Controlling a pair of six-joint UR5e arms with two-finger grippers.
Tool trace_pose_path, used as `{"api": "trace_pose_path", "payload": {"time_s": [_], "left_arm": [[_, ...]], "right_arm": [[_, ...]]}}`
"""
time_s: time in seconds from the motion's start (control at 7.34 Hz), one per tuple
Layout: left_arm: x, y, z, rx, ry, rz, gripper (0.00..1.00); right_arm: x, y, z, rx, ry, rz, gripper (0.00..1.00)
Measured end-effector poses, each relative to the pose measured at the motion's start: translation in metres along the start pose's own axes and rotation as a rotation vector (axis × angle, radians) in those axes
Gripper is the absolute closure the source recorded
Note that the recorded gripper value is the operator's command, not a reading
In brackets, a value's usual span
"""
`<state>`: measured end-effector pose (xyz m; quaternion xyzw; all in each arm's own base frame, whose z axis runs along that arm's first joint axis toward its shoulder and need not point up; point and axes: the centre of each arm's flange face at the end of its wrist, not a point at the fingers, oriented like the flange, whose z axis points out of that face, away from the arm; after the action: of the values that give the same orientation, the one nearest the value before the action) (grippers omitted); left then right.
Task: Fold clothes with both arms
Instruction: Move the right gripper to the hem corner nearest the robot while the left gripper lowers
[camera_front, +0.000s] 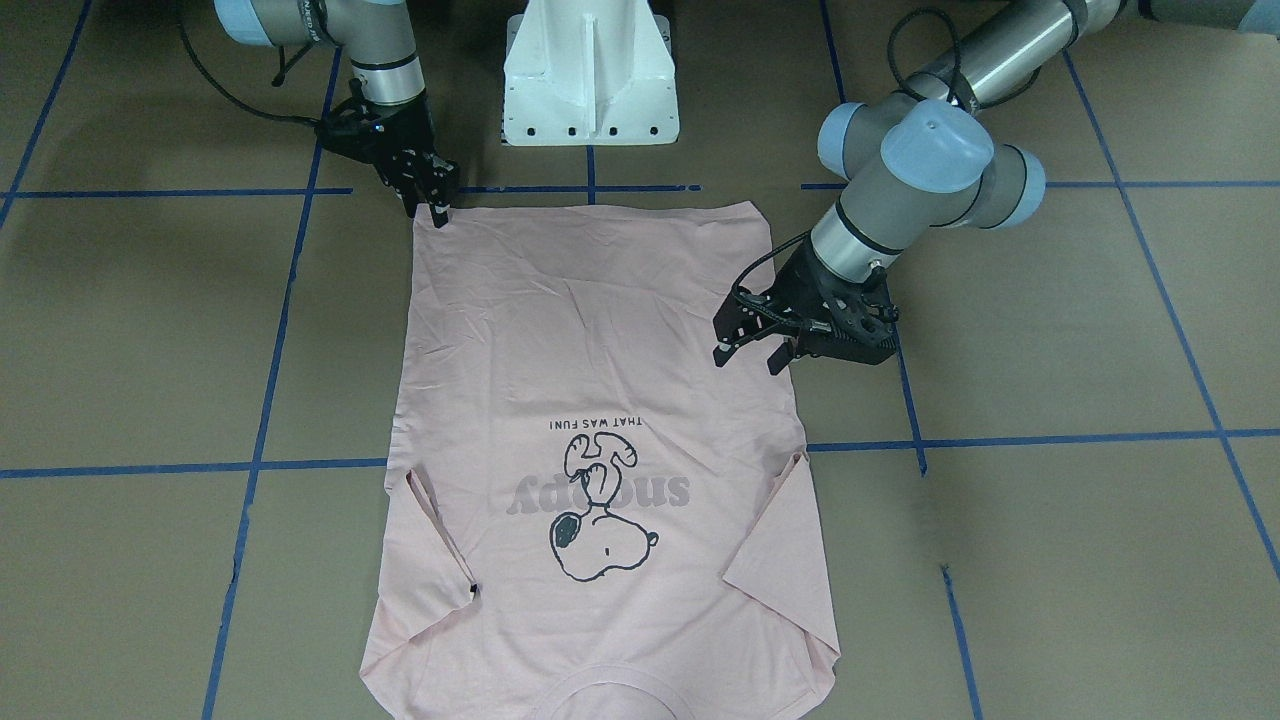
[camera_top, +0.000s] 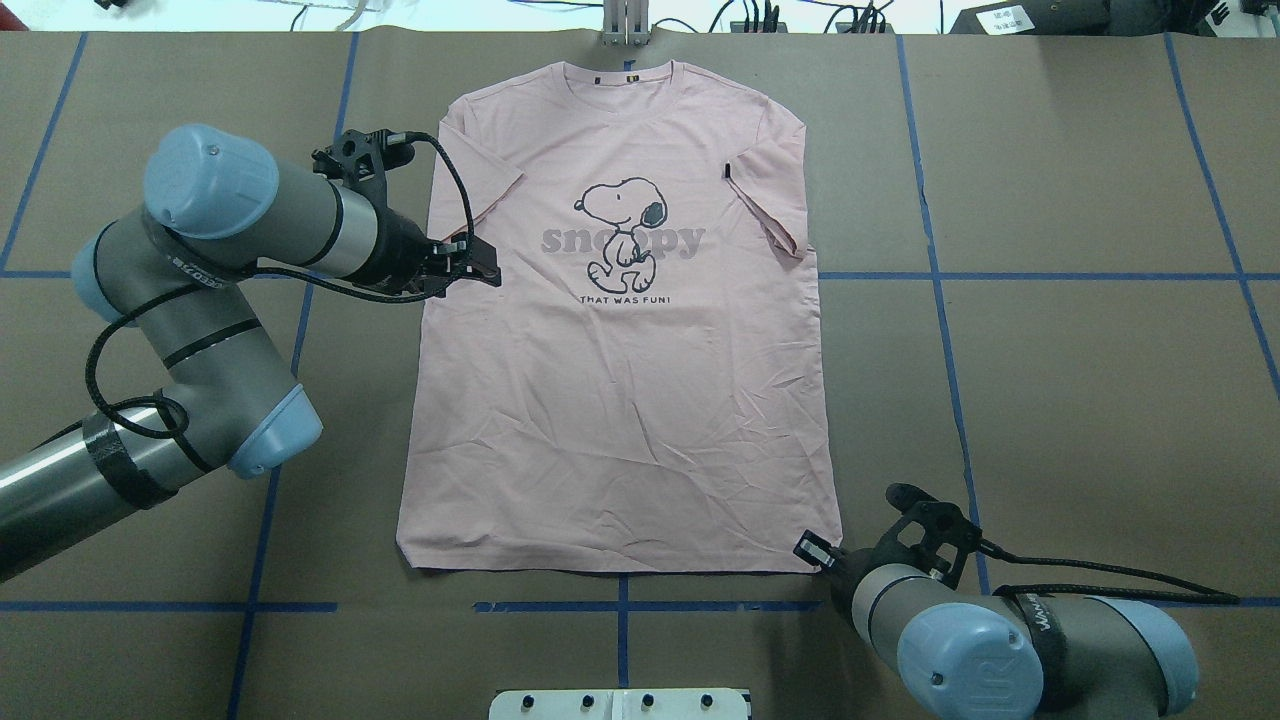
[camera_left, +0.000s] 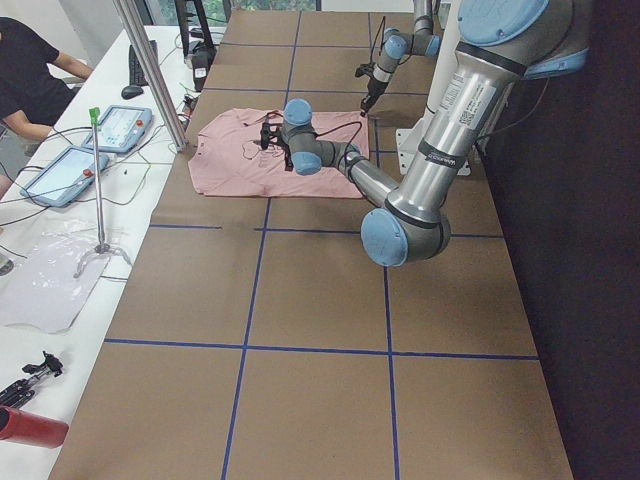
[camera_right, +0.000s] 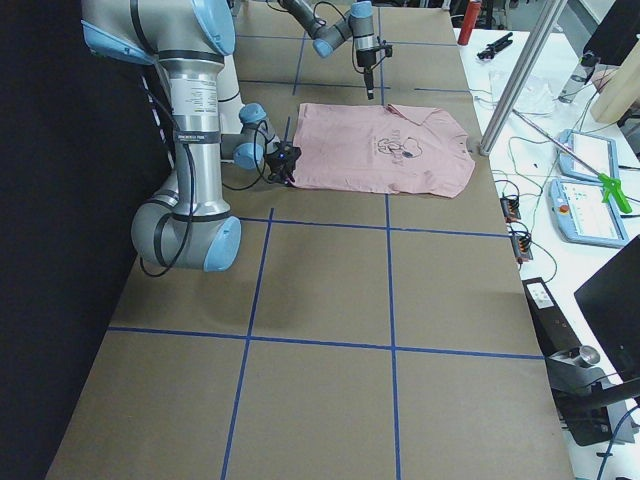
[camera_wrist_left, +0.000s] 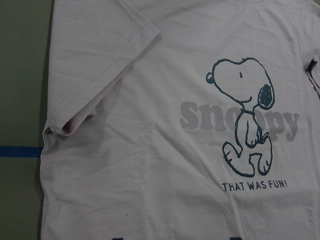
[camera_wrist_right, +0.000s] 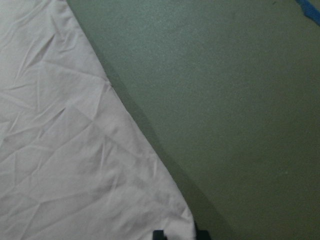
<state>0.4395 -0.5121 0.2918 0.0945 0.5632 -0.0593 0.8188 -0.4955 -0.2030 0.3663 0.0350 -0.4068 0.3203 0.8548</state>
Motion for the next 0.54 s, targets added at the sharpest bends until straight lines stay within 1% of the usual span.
{"api": "trace_pose_path", "payload": {"time_s": [0.14, 0.27, 0.41, 0.54], "left_arm": [[0.002, 0.001, -0.002, 0.001, 0.003, -0.004, 0.23], [0.004, 0.008, -0.01, 0.001, 0.013, -0.029, 0.23], [0.0, 0.035, -0.025, -0.016, 0.03, -0.078, 0.24], [-0.006, 0.075, -0.037, -0.039, 0.024, -0.135, 0.26]], "right_arm": [[0.0, 0.002, -0.004, -0.002, 0.005, -0.005, 1.0], [-0.002, 0.003, -0.009, -0.005, 0.003, -0.006, 1.0], [-0.004, 0.003, -0.015, -0.009, -0.002, -0.006, 1.0], [-0.006, 0.003, -0.02, -0.013, -0.007, -0.006, 1.0]]}}
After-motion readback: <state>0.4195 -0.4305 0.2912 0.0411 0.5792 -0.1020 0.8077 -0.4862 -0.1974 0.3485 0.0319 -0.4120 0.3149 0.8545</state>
